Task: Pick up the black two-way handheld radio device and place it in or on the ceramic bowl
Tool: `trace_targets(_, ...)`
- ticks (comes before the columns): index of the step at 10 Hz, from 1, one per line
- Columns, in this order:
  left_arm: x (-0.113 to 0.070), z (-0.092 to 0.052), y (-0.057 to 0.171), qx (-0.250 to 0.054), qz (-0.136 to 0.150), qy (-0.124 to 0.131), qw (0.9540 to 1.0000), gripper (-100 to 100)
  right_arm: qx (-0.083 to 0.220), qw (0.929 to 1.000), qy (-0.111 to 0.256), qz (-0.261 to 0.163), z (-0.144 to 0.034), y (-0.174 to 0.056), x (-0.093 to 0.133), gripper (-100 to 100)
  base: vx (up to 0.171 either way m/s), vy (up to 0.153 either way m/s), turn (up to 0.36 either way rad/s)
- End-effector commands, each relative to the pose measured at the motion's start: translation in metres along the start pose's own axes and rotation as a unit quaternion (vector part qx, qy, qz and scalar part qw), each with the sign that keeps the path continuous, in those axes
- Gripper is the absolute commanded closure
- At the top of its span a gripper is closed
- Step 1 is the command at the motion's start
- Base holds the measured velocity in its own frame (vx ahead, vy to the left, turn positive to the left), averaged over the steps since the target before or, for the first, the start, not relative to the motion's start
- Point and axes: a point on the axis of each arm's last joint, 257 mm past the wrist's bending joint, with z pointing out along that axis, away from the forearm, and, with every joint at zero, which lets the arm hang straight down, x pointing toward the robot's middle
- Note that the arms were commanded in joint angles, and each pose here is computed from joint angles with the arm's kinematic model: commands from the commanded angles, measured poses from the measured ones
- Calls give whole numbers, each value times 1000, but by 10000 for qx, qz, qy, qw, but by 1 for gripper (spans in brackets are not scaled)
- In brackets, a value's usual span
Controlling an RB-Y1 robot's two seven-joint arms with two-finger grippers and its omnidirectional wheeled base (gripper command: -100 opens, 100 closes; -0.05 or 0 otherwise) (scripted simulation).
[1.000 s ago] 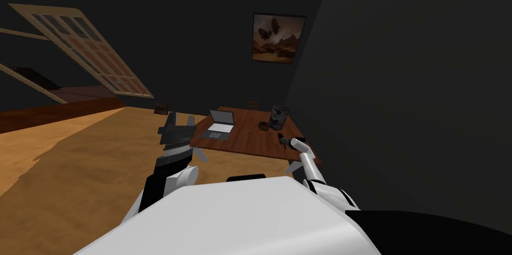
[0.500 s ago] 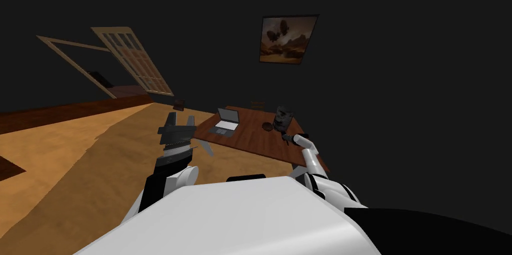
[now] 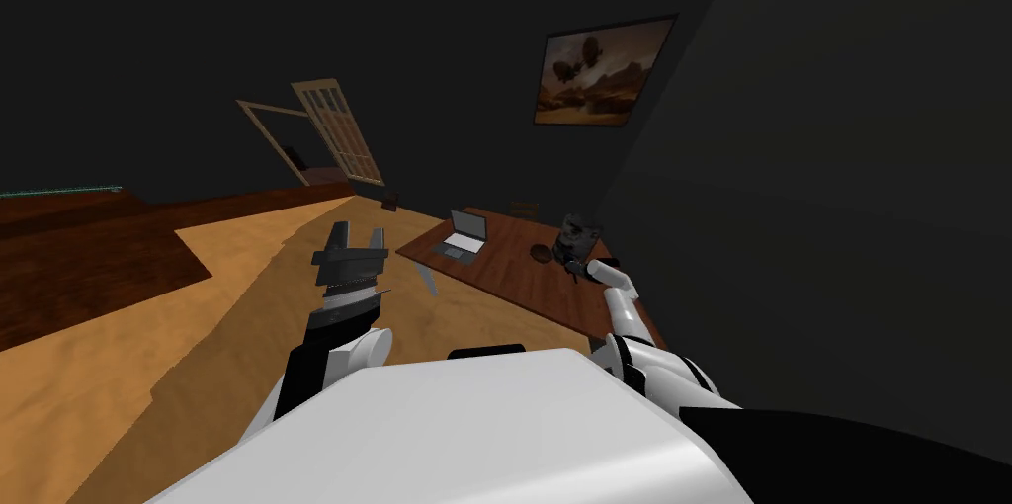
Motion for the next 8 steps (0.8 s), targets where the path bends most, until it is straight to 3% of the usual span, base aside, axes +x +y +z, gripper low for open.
trace_targets(1, 0, 0, 0, 0, 0, 0, 10000, 0, -139, 9997, 3, 222, -2, 12, 8, 100, -33, -23, 275)
trace_targets(8, 0, 0, 0, -1, 1, 0, 10000, 0, -793, 9904, -82, 1126, -16, 70, 26, 100, -25, -17, 307)
